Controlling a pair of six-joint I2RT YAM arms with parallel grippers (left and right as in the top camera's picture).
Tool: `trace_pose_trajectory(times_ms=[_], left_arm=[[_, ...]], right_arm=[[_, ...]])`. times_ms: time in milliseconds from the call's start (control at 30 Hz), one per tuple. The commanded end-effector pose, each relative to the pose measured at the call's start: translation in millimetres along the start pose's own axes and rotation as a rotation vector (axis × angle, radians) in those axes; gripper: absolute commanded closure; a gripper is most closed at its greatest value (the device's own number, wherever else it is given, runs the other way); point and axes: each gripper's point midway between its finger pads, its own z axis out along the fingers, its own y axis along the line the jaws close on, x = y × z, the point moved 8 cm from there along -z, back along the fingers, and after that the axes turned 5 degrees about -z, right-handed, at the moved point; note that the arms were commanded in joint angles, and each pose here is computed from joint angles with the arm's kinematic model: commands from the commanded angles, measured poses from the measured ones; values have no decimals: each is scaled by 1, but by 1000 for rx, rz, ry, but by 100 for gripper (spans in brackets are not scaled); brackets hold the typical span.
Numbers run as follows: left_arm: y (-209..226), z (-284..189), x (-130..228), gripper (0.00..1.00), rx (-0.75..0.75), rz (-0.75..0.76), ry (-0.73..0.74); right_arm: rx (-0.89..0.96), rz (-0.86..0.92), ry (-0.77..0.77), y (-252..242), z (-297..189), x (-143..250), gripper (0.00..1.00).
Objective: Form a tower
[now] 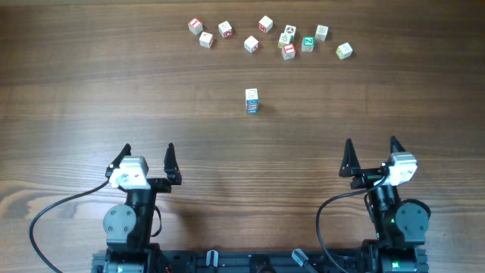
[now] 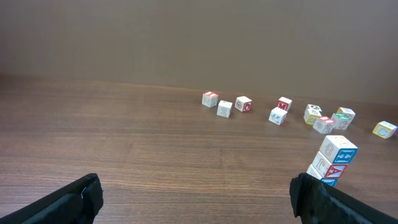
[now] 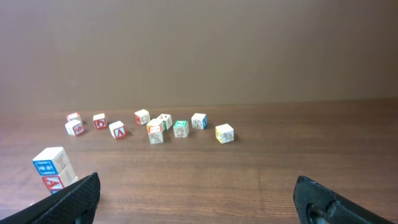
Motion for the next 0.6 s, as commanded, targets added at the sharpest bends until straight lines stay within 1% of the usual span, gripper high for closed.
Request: trace_pose_trajectory(times_ms=[0, 367, 433, 500, 567], left_arm=[[1, 0, 3, 0, 3, 18, 0], [1, 0, 3, 0, 4, 18, 0], [1, 0, 3, 0, 4, 18, 0], [0, 0, 3, 0, 6, 18, 0], [-2, 0, 4, 0, 19, 19, 3]], right_arm=[[-32, -38, 10, 3, 1, 2, 0], [-52, -38, 9, 7, 1, 2, 0], [-103, -39, 7, 15, 1, 1, 0], [-111, -39, 7, 17, 1, 1, 0], [-107, -42, -41, 16, -1, -6, 0]])
